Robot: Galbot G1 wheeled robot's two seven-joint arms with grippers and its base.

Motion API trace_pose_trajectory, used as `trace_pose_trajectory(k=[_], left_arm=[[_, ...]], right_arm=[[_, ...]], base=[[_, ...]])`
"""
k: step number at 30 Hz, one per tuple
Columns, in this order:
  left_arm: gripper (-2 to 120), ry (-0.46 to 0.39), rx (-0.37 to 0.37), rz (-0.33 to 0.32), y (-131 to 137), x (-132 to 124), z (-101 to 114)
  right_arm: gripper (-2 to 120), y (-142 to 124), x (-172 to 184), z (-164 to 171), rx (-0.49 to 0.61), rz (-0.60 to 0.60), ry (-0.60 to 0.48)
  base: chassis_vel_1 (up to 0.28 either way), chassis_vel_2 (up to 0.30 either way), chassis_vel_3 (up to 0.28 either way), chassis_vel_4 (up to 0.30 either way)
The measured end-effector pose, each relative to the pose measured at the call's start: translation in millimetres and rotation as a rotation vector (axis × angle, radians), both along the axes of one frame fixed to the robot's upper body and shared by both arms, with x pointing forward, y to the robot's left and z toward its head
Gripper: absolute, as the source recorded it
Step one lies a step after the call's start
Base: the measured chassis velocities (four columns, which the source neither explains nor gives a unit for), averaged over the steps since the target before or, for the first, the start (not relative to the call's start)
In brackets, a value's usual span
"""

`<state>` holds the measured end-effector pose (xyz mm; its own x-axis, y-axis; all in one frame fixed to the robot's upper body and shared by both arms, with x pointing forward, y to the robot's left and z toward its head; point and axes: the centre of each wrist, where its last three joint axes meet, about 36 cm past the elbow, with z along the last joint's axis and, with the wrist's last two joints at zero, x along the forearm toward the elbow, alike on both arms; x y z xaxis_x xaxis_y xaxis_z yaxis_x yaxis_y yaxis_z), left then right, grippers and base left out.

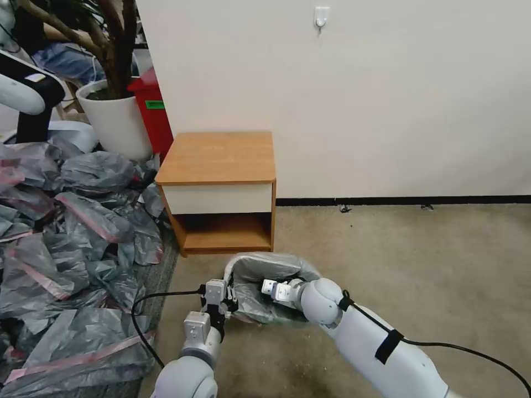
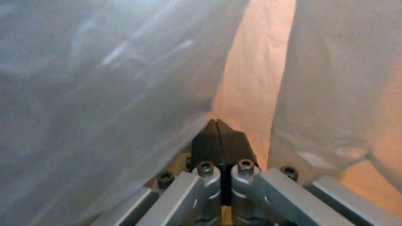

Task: Pick up the garbage bag from the table and place it over the trash can.

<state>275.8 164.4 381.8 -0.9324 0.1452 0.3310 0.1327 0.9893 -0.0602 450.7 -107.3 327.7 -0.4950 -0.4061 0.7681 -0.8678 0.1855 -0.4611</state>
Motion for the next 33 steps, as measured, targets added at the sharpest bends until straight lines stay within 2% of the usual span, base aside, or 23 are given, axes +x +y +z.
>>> trace_pose_trajectory(k=[13, 33], left_arm=[[3, 0.001, 0.001, 0.006, 2.1, 0.9, 0.5], [3, 0.044, -0.006, 0.061, 4.9, 8.0, -6.4]], right_arm=[[0, -4.0, -4.2, -0.4, -0.002, -0.001, -0.005], [0, -7.4, -22.7, 26.9, 0.056, 0.043, -0.043]], base=[[0.000, 0.000, 0.000, 0.000], [0.000, 0.000, 0.000, 0.000]])
